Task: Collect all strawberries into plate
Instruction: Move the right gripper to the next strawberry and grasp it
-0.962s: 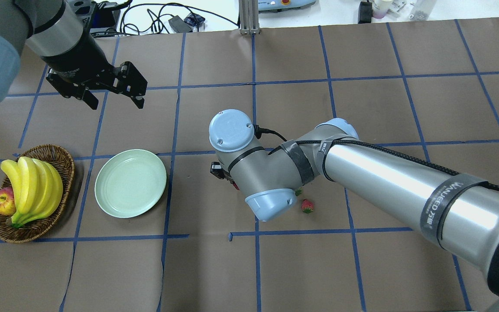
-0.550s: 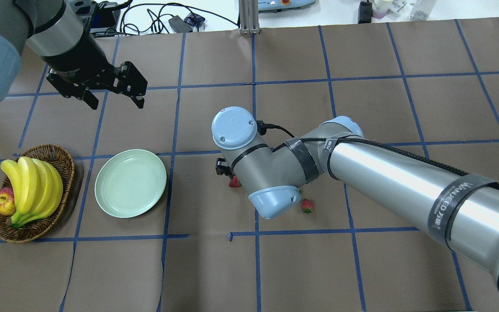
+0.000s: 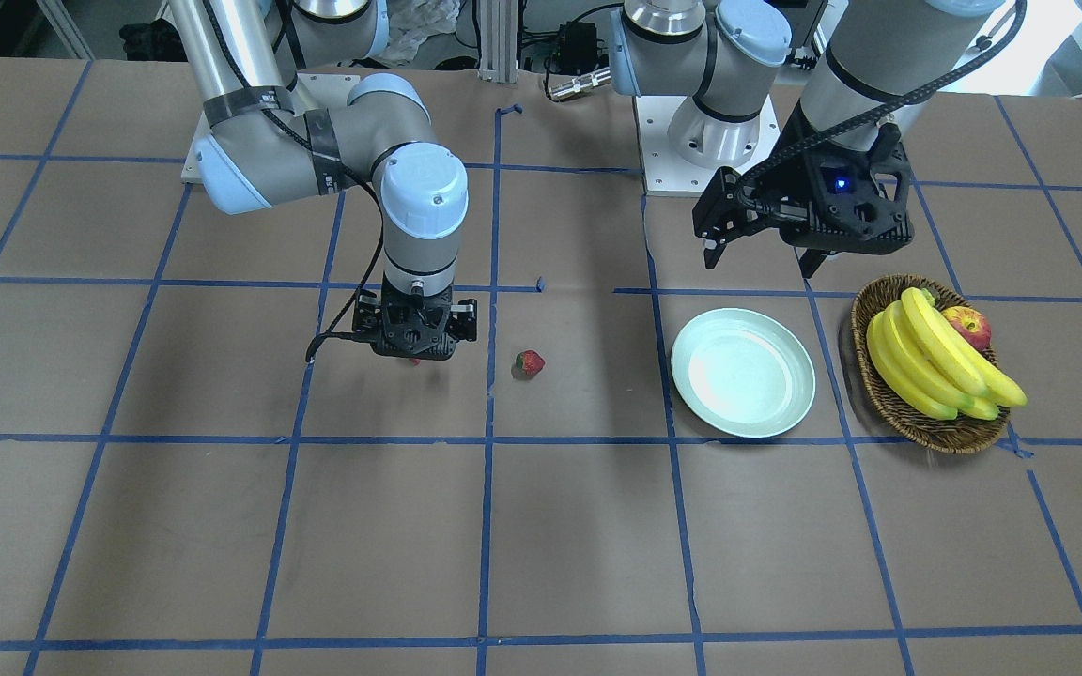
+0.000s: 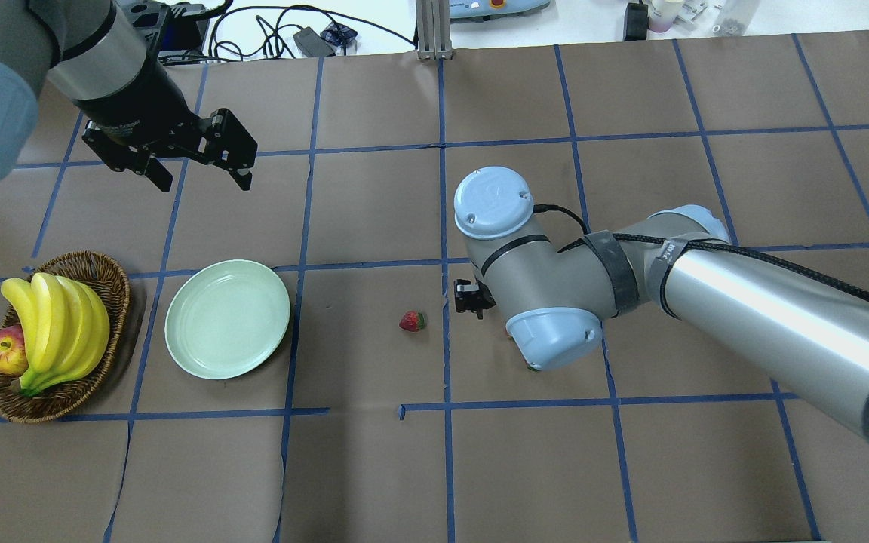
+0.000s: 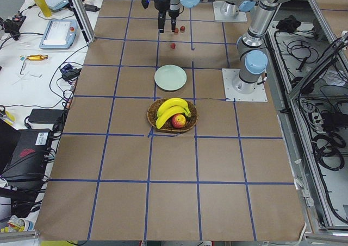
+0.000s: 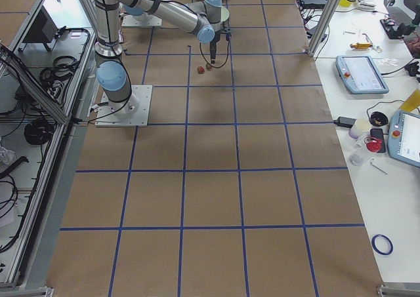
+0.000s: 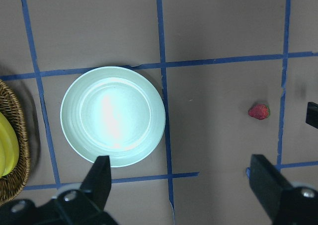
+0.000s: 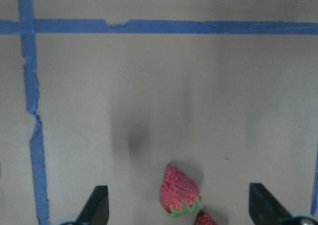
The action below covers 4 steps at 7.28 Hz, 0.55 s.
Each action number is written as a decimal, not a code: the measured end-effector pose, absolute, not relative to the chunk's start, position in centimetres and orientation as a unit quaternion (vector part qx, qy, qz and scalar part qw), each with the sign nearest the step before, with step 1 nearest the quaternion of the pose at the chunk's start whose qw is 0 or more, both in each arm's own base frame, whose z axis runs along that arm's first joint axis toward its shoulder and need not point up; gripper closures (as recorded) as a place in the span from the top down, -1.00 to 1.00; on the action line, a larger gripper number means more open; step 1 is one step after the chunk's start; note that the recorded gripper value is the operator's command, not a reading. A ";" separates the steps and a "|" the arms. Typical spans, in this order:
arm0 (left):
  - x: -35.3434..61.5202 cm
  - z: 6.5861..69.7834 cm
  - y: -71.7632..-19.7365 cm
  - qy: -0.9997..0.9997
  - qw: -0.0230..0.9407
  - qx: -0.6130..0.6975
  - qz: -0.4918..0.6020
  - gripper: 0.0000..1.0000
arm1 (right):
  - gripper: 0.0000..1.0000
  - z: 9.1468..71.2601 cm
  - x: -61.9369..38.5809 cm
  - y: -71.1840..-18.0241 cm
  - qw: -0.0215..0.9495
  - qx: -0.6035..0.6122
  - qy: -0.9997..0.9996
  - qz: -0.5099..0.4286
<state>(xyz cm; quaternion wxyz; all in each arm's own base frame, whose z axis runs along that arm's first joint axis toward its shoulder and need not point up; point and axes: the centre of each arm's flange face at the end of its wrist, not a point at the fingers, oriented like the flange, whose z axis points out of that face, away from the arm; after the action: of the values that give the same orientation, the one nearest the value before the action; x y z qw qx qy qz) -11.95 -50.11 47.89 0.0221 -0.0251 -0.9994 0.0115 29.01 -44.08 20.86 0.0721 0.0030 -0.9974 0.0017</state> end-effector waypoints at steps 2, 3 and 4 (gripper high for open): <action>-11.9 47.9 -50.1 -0.999 0.022 -0.025 0.012 1.00 | 0.85 20.1 28.7 -43.9 0.060 0.011 -0.998 -0.004; -11.9 47.8 -50.2 -0.999 0.022 -0.025 0.011 1.00 | 0.76 19.5 28.9 -43.8 0.050 0.018 -0.999 -0.010; -11.9 47.8 -50.2 -0.999 0.022 -0.025 0.011 1.00 | 0.64 19.0 29.0 -43.7 0.043 0.026 -0.999 -0.017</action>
<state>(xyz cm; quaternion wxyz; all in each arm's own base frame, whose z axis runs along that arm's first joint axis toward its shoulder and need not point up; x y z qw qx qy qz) -11.94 -50.15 47.81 0.0221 -0.0250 -0.9994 0.0110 28.97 -43.69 18.98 0.0428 0.0261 -0.9986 -0.0175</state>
